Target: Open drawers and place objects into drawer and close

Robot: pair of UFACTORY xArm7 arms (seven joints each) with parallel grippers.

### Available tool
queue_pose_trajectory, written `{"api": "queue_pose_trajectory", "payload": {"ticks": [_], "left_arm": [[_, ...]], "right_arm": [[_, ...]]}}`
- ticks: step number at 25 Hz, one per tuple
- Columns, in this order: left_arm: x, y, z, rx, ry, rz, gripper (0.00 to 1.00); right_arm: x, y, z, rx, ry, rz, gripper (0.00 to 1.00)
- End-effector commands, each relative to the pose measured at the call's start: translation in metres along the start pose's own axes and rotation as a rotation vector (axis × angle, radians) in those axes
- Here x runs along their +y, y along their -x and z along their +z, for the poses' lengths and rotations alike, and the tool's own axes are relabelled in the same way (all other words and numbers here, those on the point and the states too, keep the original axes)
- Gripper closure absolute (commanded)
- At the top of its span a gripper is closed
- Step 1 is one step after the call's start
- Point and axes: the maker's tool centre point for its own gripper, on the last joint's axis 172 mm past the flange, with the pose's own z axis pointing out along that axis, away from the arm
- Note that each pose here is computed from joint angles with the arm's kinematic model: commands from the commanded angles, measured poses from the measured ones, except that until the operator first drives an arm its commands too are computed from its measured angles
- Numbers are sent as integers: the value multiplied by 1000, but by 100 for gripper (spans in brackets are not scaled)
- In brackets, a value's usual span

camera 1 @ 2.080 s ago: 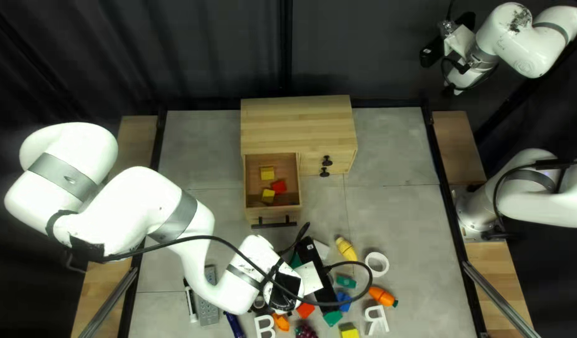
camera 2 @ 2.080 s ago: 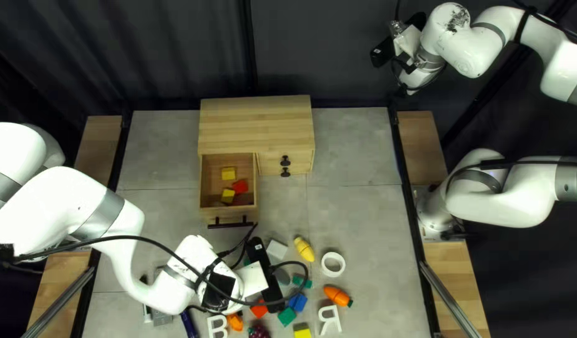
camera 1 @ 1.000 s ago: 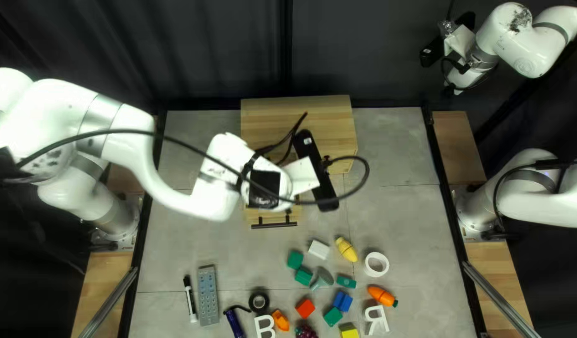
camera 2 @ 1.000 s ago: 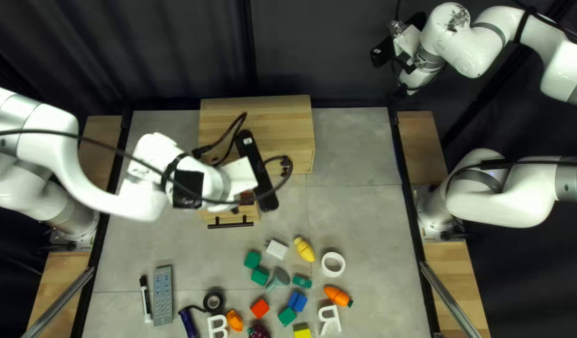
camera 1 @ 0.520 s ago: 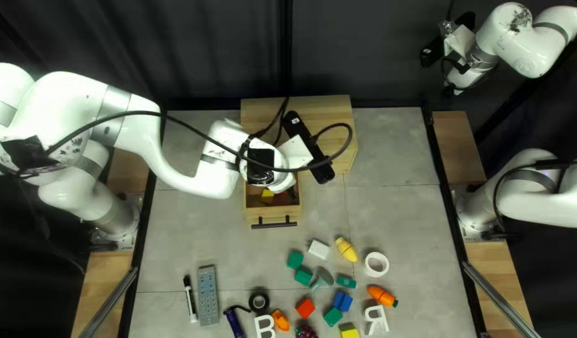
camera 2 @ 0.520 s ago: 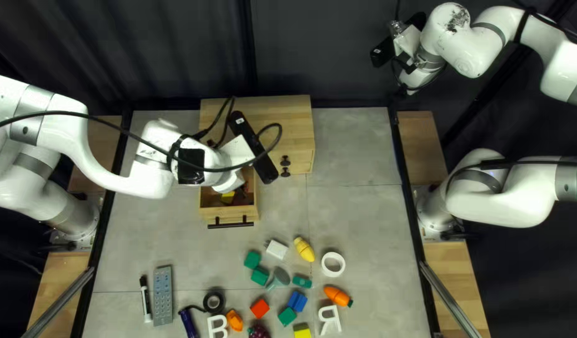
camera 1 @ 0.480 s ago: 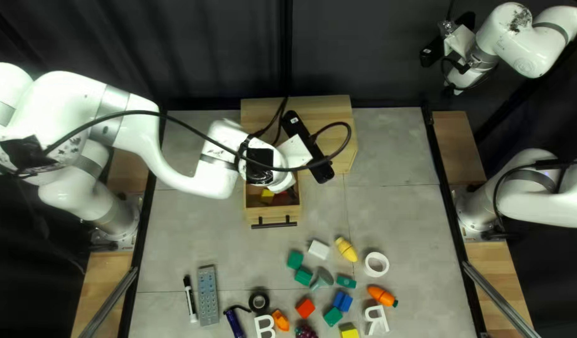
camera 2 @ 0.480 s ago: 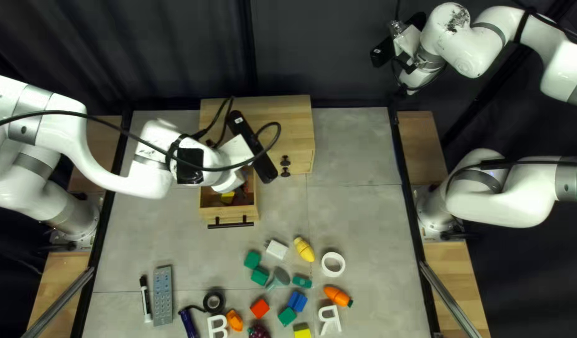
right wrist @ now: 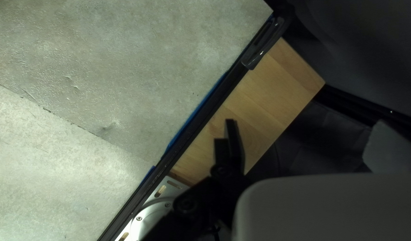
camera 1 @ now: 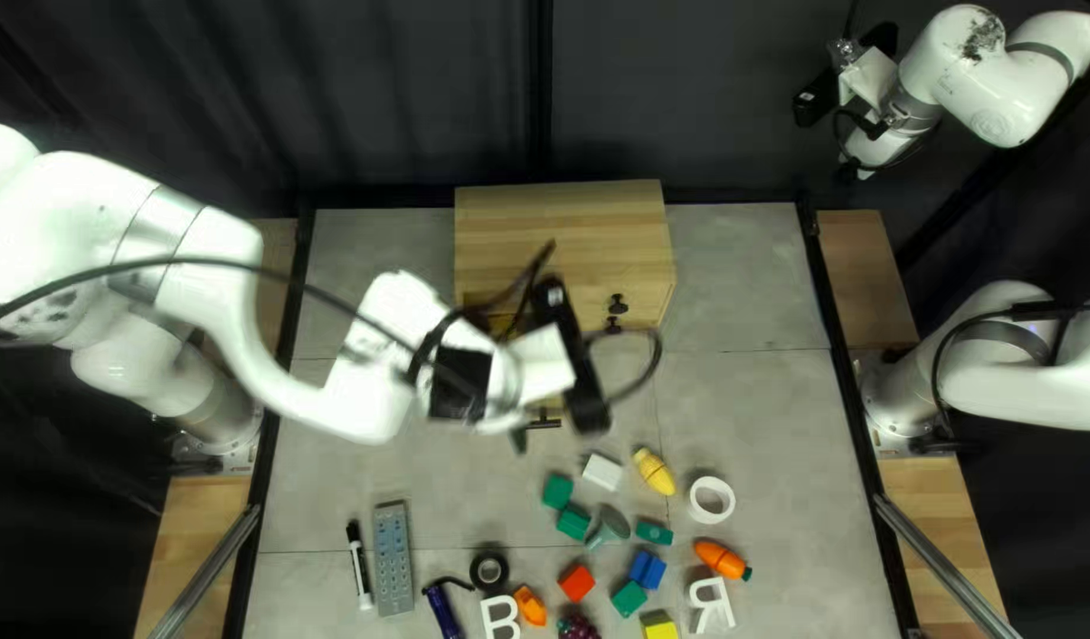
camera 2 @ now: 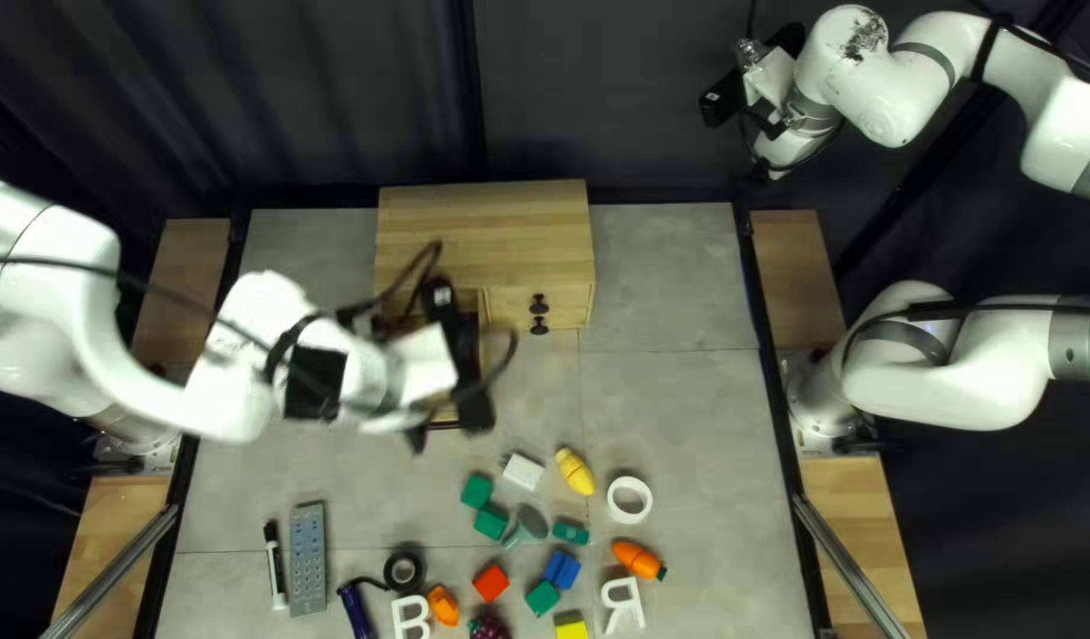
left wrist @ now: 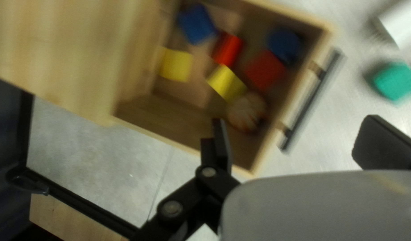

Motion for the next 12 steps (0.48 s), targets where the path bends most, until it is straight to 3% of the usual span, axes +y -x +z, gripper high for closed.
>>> {"api": "queue_pose_trajectory", "payload": {"ticks": [1, 7, 12], "left_arm": [[73, 12, 13, -39, 95, 265, 0], [118, 41, 42, -34, 243, 642, 3], [140, 48, 64, -38, 332, 862, 0]], "right_arm": [[0, 0, 0, 0, 0, 0, 0], [0, 0, 0, 0, 0, 0, 0], [0, 0, 0, 0, 0, 0, 0]]}}
